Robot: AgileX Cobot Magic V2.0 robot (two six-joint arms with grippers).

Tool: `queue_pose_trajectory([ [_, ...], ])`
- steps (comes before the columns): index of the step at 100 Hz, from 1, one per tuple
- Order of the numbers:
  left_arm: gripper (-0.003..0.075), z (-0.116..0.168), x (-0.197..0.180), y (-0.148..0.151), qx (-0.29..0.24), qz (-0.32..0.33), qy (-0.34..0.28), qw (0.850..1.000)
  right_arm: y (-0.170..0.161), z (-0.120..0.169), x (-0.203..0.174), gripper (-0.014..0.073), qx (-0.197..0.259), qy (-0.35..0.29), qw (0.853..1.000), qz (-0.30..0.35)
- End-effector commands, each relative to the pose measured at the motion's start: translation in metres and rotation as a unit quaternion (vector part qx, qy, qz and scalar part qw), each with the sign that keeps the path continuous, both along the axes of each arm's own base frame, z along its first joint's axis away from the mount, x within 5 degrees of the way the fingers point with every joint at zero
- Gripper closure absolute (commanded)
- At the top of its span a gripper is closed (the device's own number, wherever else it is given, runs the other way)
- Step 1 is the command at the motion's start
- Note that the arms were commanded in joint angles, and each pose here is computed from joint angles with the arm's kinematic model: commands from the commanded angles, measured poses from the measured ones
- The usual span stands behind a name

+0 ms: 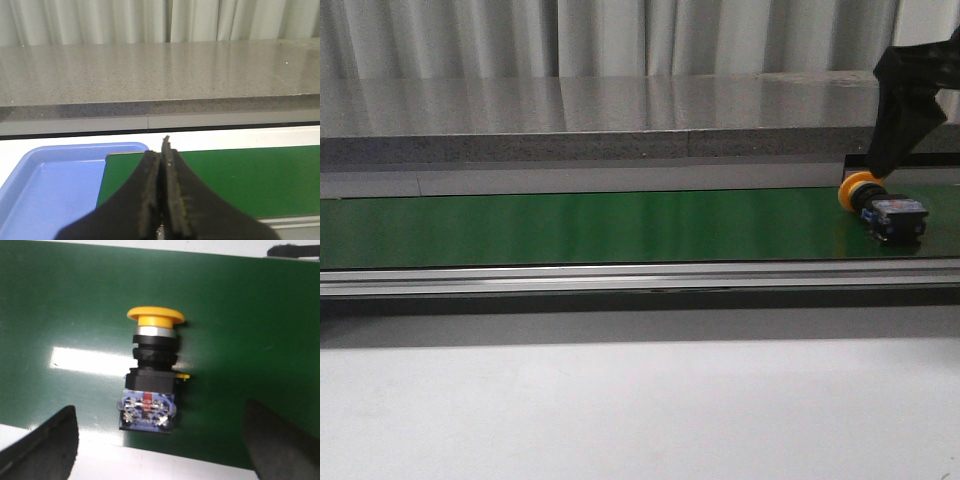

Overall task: Move button from left to right
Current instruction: 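Lower the right gripper around the button at the belt's far end, then close the right gripper on the button and lift it off the belt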

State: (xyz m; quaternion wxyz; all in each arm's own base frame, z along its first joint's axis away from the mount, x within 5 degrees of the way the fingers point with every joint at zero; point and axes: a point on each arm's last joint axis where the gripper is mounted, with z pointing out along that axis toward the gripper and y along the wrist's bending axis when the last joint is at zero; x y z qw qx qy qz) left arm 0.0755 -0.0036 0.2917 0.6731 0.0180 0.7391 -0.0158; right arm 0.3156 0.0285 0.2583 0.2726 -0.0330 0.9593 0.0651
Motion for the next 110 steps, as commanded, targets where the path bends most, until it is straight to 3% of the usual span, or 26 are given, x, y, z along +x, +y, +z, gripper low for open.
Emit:
queue_pose_trajectory([
  [1, 0.0740, 0.016, 0.000, -0.001, -0.004, -0.004, -0.052, 0.999, 0.000, 0.016, 0.008, -0.0059, 0.000, -0.050, 0.999, 0.001],
  [21, 0.0740, 0.016, 0.000, -0.001, -0.004, -0.004, -0.052, 0.999, 0.000, -0.005, 0.018, -0.0022, -0.007, -0.025, 1.000, 0.001],
  [28, 0.0740, 0.016, 0.000, -0.001, -0.004, -0.004, -0.052, 0.999, 0.000, -0.012, 0.021, 0.0061, -0.007, -0.016, 1.000, 0.001],
  [43, 0.0740, 0.016, 0.000, -0.001, -0.004, -0.004, -0.052, 0.999, 0.000, -0.019, 0.023, 0.0325, -0.008, -0.005, 1.000, 0.002],
  [50, 0.0740, 0.016, 0.000, -0.001, -0.004, -0.004, -0.052, 0.999, 0.000, -0.019, 0.023, 0.0391, -0.008, -0.004, 1.000, 0.002],
  [85, 0.0740, 0.016, 0.000, -0.001, -0.004, -0.004, -0.052, 0.999, 0.001, 0.023, 0.030, 0.0401, -0.013, 0.015, 1.000, 0.022],
  [110, 0.0740, 0.016, 0.000, -0.001, -0.004, -0.004, -0.052, 0.999, -0.012, 0.052, 0.041, 0.0401, -0.087, -0.031, 0.995, 0.033],
])
